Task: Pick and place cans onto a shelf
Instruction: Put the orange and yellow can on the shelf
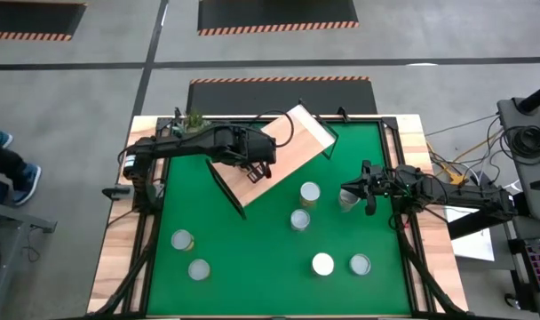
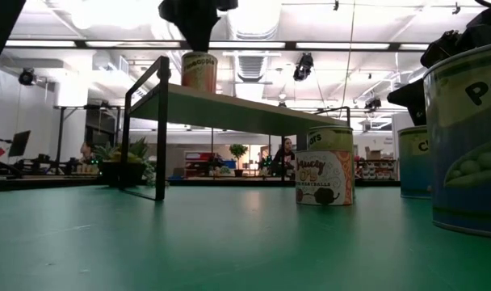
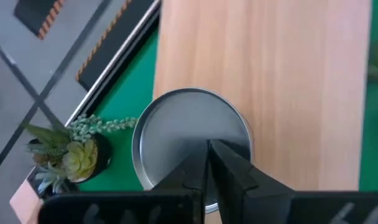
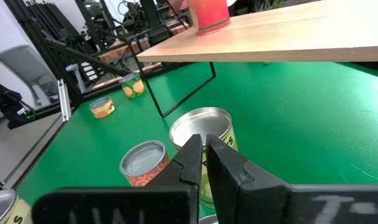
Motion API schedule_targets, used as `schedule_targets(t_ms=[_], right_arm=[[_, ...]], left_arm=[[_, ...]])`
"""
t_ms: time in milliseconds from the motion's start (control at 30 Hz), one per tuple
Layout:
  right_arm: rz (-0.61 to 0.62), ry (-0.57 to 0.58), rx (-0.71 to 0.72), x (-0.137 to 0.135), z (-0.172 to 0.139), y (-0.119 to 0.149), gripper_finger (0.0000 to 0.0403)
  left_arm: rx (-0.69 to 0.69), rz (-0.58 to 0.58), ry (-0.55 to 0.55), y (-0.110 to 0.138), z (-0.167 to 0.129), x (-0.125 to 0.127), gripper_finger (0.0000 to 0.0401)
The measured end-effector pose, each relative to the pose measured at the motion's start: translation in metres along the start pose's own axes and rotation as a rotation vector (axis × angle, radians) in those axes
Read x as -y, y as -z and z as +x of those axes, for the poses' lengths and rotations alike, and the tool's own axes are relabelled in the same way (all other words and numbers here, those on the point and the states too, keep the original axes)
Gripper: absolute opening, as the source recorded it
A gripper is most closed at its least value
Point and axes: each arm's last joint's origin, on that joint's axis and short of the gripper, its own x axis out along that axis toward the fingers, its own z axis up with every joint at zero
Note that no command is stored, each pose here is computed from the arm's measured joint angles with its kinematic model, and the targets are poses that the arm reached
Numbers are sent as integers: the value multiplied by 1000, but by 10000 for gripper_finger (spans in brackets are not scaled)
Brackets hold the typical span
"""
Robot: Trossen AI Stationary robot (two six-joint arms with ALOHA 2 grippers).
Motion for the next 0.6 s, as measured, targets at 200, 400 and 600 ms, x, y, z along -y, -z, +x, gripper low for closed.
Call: schedule_targets(t_ms=[200, 400, 600], right_arm=[[0, 0, 0, 0, 0, 0, 13], [0, 1, -3, 0, 0, 0, 13], [2, 4, -10, 0, 0, 1, 13]], left_arm=[[4, -57, -19, 1, 1, 0, 1], [10, -34, -38, 0, 2, 0, 0], [9, -31, -32, 0, 1, -2, 0]])
